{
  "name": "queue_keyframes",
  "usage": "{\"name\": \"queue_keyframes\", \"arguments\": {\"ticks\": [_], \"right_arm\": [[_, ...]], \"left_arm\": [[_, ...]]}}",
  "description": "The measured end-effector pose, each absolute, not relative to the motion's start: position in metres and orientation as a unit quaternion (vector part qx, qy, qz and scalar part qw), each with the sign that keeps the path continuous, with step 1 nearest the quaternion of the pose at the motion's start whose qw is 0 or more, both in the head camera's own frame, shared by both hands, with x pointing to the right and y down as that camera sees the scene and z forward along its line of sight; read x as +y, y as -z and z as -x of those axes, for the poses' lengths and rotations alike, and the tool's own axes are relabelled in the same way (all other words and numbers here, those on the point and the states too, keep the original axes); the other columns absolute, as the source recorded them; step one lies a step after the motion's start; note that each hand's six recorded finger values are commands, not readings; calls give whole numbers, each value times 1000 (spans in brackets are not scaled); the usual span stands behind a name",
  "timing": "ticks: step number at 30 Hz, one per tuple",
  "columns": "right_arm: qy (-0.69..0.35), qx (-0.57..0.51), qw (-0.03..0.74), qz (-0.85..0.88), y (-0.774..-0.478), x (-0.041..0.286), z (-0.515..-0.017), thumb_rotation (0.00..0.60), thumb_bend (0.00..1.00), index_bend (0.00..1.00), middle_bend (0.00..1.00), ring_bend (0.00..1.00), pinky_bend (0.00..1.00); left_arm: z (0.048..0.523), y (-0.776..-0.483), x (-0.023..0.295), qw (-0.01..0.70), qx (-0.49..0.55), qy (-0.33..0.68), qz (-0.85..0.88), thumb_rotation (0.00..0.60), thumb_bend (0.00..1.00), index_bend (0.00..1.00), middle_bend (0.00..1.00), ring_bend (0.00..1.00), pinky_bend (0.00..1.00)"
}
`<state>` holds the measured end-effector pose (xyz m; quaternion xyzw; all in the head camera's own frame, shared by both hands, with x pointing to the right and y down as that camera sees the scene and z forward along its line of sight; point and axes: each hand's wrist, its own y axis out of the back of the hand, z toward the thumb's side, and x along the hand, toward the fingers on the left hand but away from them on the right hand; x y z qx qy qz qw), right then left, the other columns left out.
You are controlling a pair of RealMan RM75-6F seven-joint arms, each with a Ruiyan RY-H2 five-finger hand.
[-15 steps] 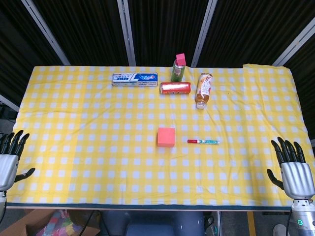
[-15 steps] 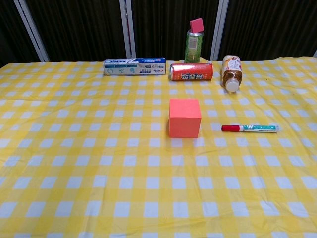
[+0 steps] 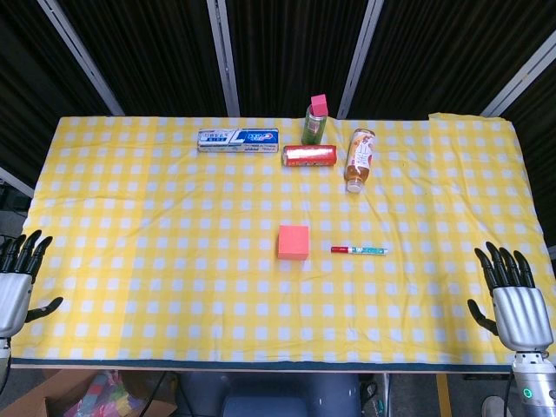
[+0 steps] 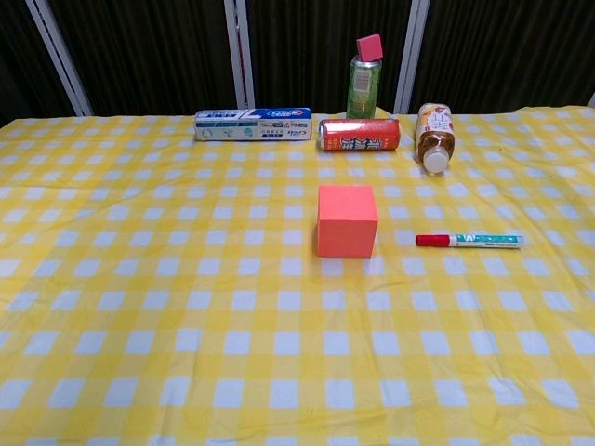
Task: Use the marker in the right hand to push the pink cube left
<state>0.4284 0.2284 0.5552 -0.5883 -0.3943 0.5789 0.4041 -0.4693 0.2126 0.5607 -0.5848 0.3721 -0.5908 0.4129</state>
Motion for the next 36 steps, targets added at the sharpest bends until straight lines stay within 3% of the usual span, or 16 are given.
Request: {"name": "queue_keyframes", "arguments": {"ticks": [9, 16, 36], "right_arm": [[-577, -396, 399, 593, -557, 228, -427, 600, 367, 24, 0, 0, 36], [-571, -389, 395, 605, -561, 219, -418, 600, 367, 225, 17, 0, 36], [-614, -346, 357, 613, -607, 117, -340, 600, 368, 361, 66, 0, 36]], "left_arm": [[467, -562, 214, 412, 369, 590, 588, 600, 0, 9, 0, 0, 27], [464, -561, 215, 413, 371, 583, 592, 600, 0, 13, 0, 0, 27], [463, -572, 210, 394, 364, 586, 608, 600, 0, 29, 0, 0, 27]]}}
